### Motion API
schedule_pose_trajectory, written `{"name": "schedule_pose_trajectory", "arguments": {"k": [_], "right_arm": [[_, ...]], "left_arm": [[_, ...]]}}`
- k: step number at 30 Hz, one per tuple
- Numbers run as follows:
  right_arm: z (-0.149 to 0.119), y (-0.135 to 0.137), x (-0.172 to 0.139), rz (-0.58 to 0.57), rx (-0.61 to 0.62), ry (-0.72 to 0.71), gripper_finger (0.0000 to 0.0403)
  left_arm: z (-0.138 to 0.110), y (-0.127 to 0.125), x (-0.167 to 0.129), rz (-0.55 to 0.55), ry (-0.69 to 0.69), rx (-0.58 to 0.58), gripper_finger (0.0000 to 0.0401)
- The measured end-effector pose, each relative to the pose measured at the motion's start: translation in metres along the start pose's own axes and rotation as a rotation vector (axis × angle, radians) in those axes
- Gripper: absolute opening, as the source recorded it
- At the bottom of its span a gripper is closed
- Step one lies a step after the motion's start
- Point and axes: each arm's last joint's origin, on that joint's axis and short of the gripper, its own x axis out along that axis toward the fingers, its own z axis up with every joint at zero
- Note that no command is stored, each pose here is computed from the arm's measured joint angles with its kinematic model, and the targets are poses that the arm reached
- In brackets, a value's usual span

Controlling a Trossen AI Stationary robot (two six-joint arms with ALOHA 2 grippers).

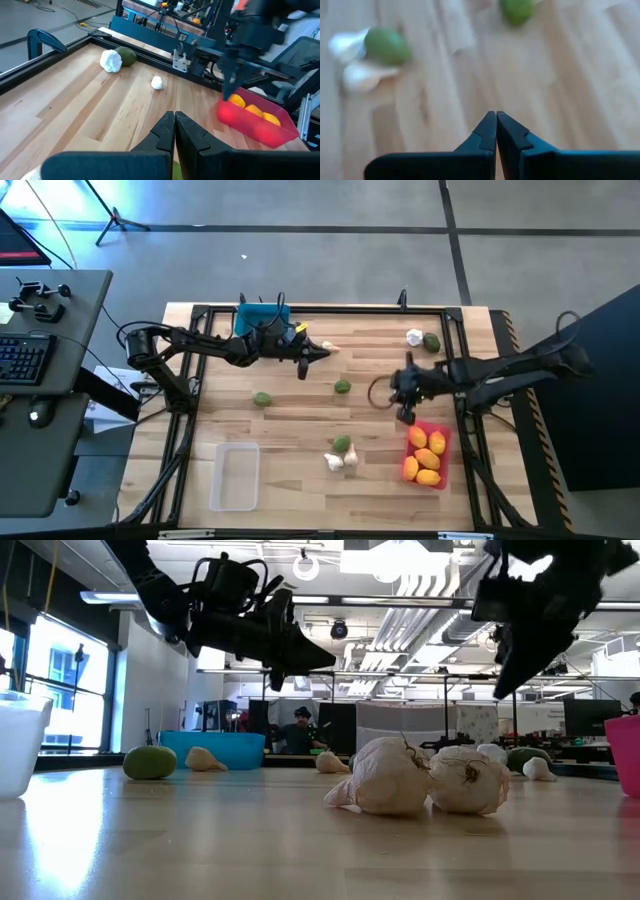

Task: Sort produce into baskets
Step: Put the garlic into the blue bin

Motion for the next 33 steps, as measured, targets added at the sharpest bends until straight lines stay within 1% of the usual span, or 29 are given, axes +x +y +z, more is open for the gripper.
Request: {"name": "schedule_pose_trajectory", "arguments": {"k": [3,6,8,12,14,17,22,25,28,32,33], "right_arm": [[-0.007,-0.021,0.002,-0.027,0.04,-0.098,0.0],[-0.017,-0.038,0.006,-0.064,0.071,-0.153,0.0],[-0.023,-0.047,0.01,-0.089,0.084,-0.16,0.0],[-0.032,-0.058,0.014,-0.124,0.08,-0.136,0.0],[-0.034,-0.061,0.016,-0.136,0.063,-0.128,0.0],[-0.032,-0.063,0.015,-0.133,0.067,-0.154,0.0],[-0.024,-0.063,0.014,-0.075,0.068,-0.23,0.0],[-0.018,-0.062,0.012,-0.056,0.043,-0.29,0.0],[-0.013,-0.061,0.011,-0.04,0.044,-0.337,0.0],[-0.011,-0.061,0.01,-0.036,0.064,-0.36,0.0],[-0.011,-0.061,0.01,-0.036,0.065,-0.361,0.0]], "left_arm": [[0.006,-0.002,0.004,0.015,0.022,0.005,0.0],[0.013,-0.007,0.011,0.054,0.103,0.029,0.0],[0.02,-0.012,0.016,0.083,0.175,0.068,0.0],[0.031,-0.025,0.02,0.198,0.331,0.13,0.0],[0.039,-0.031,0.02,0.255,0.4,0.138,0.0002],[0.049,-0.041,0.017,0.325,0.503,0.098,0.0011],[0.058,-0.059,0.006,0.419,0.674,0.063,0.0044],[0.056,-0.063,-0.005,0.479,0.802,0.012,0.0074],[0.049,-0.055,-0.019,0.56,0.949,-0.027,0.0107],[0.041,-0.036,-0.029,0.706,1.103,0.049,0.015],[0.039,-0.03,-0.029,0.726,1.126,0.069,0.0161]]}}
